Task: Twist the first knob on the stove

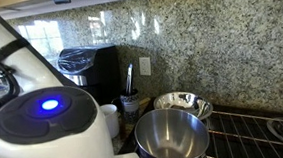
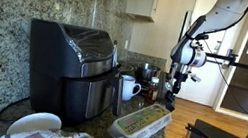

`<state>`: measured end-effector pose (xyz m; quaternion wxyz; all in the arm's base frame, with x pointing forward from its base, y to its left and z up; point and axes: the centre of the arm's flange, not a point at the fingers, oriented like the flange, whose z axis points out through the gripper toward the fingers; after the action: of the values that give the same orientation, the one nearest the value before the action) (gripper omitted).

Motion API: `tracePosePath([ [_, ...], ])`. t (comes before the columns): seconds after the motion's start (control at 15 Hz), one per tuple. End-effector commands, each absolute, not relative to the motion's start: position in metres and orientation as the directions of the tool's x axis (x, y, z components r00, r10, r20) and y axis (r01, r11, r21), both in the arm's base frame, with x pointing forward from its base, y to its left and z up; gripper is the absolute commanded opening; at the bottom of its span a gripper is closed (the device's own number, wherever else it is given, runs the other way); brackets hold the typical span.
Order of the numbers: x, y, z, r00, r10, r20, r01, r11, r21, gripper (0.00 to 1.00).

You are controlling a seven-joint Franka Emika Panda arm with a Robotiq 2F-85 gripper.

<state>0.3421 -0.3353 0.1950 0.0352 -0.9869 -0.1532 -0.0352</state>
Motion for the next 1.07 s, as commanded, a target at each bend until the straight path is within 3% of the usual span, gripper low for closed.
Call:
tracePosePath([
  [0.0, 0.352, -0.299, 0.156, 0.961, 0.27, 0.065, 0.276, -0.956, -0.104, 0.07],
  [1.0, 0.353, -0.302, 0.177, 0.969, 0.235, 0.077, 0.242, -0.967, -0.082, 0.07],
])
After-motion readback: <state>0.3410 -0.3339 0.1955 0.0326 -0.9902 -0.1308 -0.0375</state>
